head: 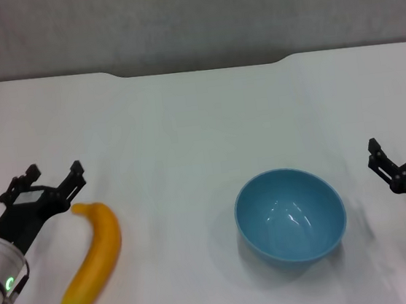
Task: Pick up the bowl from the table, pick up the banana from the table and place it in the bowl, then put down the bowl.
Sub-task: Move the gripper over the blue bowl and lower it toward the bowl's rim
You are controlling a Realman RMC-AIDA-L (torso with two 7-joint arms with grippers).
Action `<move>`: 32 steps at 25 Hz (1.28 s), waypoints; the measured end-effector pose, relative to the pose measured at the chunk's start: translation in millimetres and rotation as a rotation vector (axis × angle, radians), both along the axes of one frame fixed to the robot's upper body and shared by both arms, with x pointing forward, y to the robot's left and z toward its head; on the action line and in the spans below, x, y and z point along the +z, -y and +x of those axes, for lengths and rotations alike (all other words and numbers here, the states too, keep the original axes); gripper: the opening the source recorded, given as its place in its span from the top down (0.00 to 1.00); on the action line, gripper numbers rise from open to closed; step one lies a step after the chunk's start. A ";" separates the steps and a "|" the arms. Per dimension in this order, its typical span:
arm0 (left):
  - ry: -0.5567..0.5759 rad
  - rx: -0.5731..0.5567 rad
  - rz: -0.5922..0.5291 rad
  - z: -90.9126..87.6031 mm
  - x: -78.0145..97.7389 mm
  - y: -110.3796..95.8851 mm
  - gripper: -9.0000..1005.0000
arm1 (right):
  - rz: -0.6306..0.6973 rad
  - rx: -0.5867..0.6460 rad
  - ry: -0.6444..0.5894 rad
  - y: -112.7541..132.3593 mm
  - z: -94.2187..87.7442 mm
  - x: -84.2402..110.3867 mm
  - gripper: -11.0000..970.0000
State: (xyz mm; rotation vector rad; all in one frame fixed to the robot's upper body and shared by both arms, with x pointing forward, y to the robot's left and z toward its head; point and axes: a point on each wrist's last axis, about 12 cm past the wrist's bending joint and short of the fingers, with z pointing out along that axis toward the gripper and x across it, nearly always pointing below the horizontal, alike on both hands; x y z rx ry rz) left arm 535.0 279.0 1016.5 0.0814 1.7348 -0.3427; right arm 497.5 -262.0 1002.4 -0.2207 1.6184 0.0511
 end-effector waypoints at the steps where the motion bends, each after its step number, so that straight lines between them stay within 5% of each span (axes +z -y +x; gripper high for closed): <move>1: 0.004 -0.005 -0.001 0.8 1.1 1.3 0.13 | 0.001 -0.001 0.000 0.2 0.0 0.1 0.08; 20: -0.063 -0.055 0.029 14.9 33.0 28.2 0.13 | 0.046 0.013 -0.066 -6.5 8.9 3.0 0.08; 25: -0.089 -0.040 0.014 17.1 45.0 27.2 0.13 | 0.063 0.022 -0.144 -1.1 19.1 16.2 0.08; 32: -0.115 -0.028 0.013 14.5 38.5 25.4 0.13 | 0.003 0.036 -0.338 -7.0 36.6 41.8 0.08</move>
